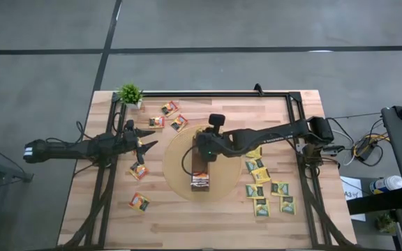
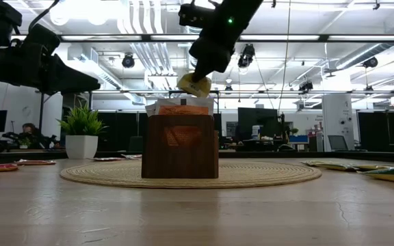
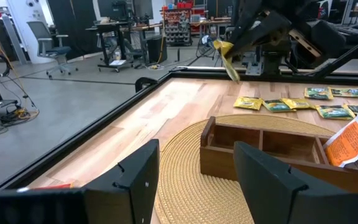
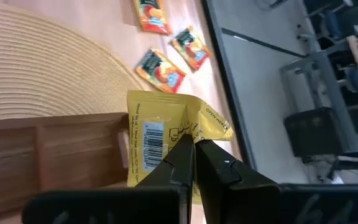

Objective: Pick & Place Tea
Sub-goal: Put the yellow tea bag into the top section of the wooden organizer

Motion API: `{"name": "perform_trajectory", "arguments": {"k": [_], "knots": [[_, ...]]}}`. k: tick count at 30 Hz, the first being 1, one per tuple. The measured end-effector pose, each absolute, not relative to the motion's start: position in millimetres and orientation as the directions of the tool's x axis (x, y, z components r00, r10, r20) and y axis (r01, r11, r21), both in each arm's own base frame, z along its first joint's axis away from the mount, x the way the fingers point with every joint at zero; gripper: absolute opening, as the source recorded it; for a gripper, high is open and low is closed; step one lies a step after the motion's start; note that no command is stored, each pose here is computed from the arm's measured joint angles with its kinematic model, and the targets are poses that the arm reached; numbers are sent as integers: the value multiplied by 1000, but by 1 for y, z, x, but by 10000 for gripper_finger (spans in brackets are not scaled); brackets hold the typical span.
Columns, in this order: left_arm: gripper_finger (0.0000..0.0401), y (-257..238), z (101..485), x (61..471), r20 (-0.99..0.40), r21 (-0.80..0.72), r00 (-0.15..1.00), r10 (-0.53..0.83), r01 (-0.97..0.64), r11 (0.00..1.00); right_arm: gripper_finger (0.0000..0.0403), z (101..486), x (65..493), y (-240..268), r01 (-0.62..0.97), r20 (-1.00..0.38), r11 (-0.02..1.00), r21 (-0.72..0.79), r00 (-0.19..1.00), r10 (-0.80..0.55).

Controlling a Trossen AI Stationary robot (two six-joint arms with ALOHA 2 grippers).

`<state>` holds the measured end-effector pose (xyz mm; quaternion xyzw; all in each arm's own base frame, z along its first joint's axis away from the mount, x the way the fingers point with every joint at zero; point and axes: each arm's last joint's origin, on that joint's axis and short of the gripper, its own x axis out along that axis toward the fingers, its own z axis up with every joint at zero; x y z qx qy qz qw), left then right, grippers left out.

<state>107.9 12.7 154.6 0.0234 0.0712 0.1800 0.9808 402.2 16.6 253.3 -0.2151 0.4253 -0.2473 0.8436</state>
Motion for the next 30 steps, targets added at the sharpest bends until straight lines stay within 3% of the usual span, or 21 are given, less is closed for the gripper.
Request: {"name": "perform_trajectory", "arguments": {"k": [11, 21, 30], "knots": [[202, 13, 155, 108, -131, 72, 925, 357, -350, 934, 11, 252, 406, 18, 238, -605, 796, -556, 541, -584], [202, 13, 155, 108, -131, 72, 925, 357, -350, 934, 11, 224, 436, 20, 118, -630, 772, -624, 507, -587], [202, 13, 155, 108, -132, 72, 925, 357, -350, 934, 11, 203, 450, 18, 17, -668, 712, -702, 332, -666]]}}
